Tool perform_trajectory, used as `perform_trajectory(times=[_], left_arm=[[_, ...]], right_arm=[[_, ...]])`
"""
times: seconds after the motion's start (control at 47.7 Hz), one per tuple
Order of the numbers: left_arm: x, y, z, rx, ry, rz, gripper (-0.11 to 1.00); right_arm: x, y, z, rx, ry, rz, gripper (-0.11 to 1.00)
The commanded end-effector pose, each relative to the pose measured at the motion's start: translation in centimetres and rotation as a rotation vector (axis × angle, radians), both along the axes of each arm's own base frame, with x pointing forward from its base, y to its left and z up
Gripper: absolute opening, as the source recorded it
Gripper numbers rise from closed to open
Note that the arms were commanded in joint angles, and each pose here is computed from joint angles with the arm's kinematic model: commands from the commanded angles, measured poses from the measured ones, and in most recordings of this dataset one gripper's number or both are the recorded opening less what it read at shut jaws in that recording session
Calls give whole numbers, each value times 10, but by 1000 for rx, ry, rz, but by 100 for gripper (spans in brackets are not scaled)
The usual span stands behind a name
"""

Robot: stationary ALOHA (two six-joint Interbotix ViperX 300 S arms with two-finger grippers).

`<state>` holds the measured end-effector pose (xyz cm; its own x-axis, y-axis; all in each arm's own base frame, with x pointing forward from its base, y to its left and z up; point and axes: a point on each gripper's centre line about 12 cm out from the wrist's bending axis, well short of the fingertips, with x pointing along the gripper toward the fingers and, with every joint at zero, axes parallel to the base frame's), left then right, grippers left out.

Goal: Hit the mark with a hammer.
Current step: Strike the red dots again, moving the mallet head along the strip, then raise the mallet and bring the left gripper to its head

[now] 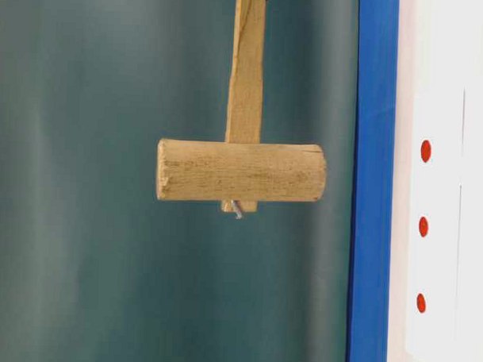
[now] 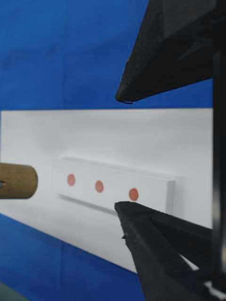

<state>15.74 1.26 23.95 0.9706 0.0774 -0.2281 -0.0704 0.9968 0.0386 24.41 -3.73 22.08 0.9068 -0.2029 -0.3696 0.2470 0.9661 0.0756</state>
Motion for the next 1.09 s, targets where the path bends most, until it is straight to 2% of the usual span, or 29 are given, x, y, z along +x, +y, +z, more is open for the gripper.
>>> perform_trajectory(times=[0.0, 0.126, 0.398, 0.754, 1.069], left_arm=[[2, 1, 4, -1, -8, 4, 84], [2, 1, 4, -1, -8, 4, 84], [2, 1, 3, -1, -3, 3, 84], [2, 1, 2, -1, -2, 3, 84], [4, 1, 3, 0, -23, 4, 84]], right_arm=[[9, -1, 14, -11, -36, 1, 2], [21, 2, 16, -9, -28, 15, 2], [68, 13, 22, -9, -4, 60, 2], [128, 20, 28, -15, -11, 80, 2], [133, 20, 30, -15, -14, 82, 2]])
